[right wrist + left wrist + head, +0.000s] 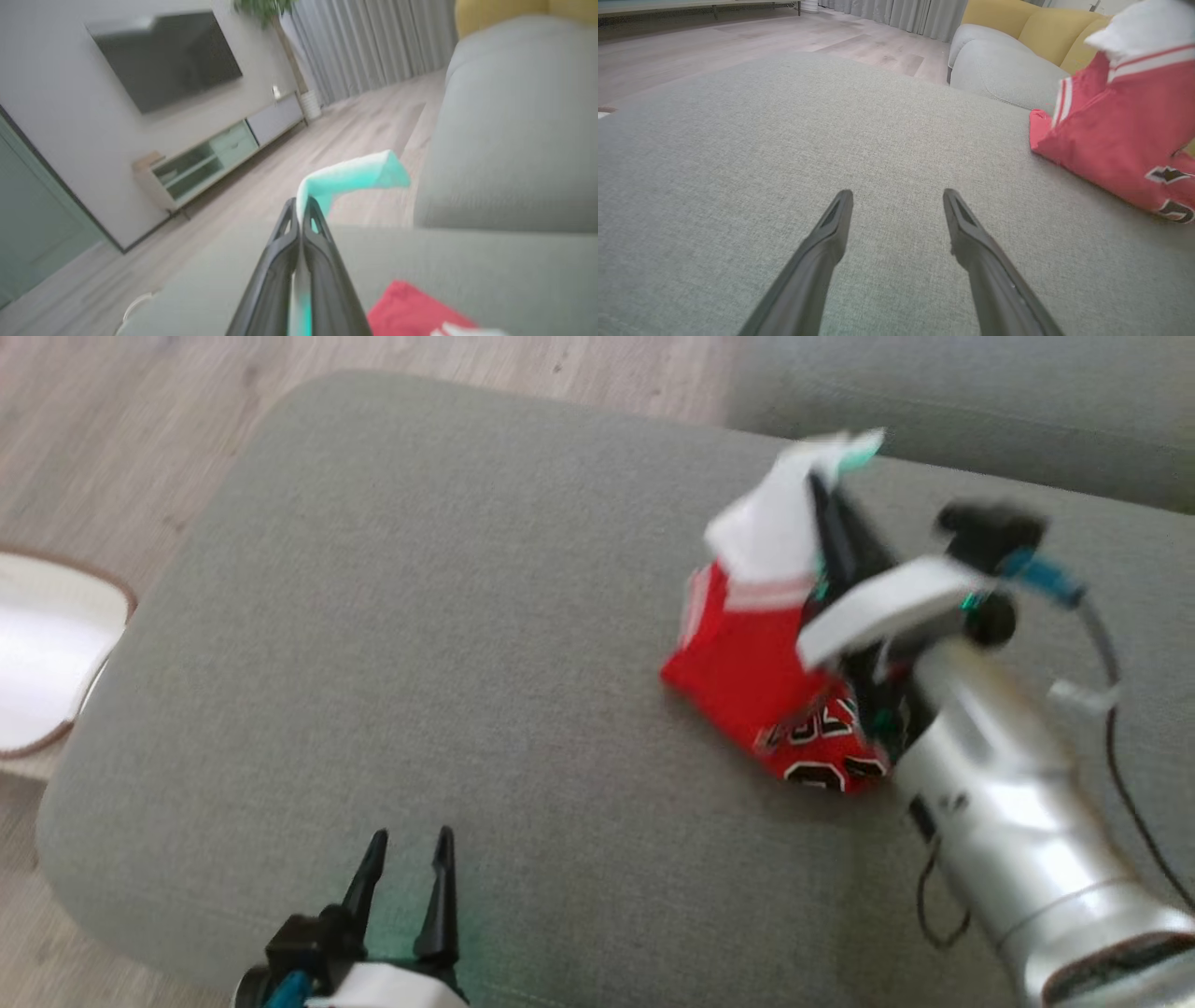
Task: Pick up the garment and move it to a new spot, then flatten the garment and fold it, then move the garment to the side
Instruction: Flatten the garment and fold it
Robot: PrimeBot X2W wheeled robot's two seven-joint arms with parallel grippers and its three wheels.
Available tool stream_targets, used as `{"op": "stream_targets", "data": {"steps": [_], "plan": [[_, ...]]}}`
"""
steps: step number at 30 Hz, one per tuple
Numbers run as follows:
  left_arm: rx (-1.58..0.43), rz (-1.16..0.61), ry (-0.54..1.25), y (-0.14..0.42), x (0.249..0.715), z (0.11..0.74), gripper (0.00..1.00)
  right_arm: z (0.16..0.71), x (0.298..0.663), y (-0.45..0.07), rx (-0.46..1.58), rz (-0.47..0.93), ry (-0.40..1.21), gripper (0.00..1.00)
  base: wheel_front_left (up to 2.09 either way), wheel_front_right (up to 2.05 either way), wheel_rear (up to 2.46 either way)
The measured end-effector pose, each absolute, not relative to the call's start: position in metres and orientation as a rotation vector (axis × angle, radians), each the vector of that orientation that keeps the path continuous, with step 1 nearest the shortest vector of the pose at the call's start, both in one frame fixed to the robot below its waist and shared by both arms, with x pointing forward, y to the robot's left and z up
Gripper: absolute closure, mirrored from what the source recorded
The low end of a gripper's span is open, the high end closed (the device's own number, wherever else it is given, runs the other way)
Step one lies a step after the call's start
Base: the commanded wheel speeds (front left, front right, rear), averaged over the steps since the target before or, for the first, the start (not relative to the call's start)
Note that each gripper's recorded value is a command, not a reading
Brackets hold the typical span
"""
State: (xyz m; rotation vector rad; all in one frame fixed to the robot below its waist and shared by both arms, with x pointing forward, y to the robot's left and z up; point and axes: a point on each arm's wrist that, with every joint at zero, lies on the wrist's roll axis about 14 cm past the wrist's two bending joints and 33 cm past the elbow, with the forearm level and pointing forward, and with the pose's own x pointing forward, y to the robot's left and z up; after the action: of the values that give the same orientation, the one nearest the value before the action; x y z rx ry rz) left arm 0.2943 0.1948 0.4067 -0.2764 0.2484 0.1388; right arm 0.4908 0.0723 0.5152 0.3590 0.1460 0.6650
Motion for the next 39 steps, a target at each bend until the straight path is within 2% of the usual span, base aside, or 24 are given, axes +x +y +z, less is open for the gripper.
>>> {"op": "stream_targets", "data": {"steps": [8, 15, 19, 25, 29, 34, 36, 39], "plan": [[-0.280, 0.093, 0.231, 0.183, 0.293, 0.411, 0.00, 0.669, 0.520, 0.011, 0.404, 0.566, -0.293, 1.00, 0.00, 0.00, 0.00], [-0.282, 0.074, 0.216, 0.179, 0.289, 0.413, 0.00, 0.721, 0.511, -0.042, 0.345, 0.482, -0.453, 1.00, 0.00, 0.00, 0.00], [-0.282, 0.056, 0.218, 0.175, 0.287, 0.413, 0.00, 0.737, 0.496, -0.030, 0.332, 0.530, -0.479, 1.00, 0.00, 0.00, 0.00], [-0.285, 0.070, 0.230, 0.177, 0.280, 0.408, 0.00, 0.757, 0.471, 0.026, 0.384, 0.681, -0.495, 1.00, 0.00, 0.00, 0.00], [-0.288, 0.087, 0.236, 0.181, 0.277, 0.406, 0.00, 0.792, 0.466, 0.037, 0.444, 0.718, -0.566, 1.00, 0.00, 0.00, 0.00], [-0.288, 0.100, 0.257, 0.183, 0.275, 0.400, 0.00, 0.818, 0.493, 0.010, 0.467, 0.617, -0.625, 1.00, 0.00, 0.00, 0.00], [-0.288, 0.103, 0.270, 0.184, 0.274, 0.397, 0.00, 0.796, 0.516, -0.004, 0.418, 0.537, -0.566, 1.00, 0.00, 0.00, 0.00], [-0.290, 0.097, 0.294, 0.180, 0.274, 0.392, 0.00, 0.731, 0.556, -0.028, 0.278, 0.414, -0.394, 1.00, 0.00, 0.00, 0.00]]}}
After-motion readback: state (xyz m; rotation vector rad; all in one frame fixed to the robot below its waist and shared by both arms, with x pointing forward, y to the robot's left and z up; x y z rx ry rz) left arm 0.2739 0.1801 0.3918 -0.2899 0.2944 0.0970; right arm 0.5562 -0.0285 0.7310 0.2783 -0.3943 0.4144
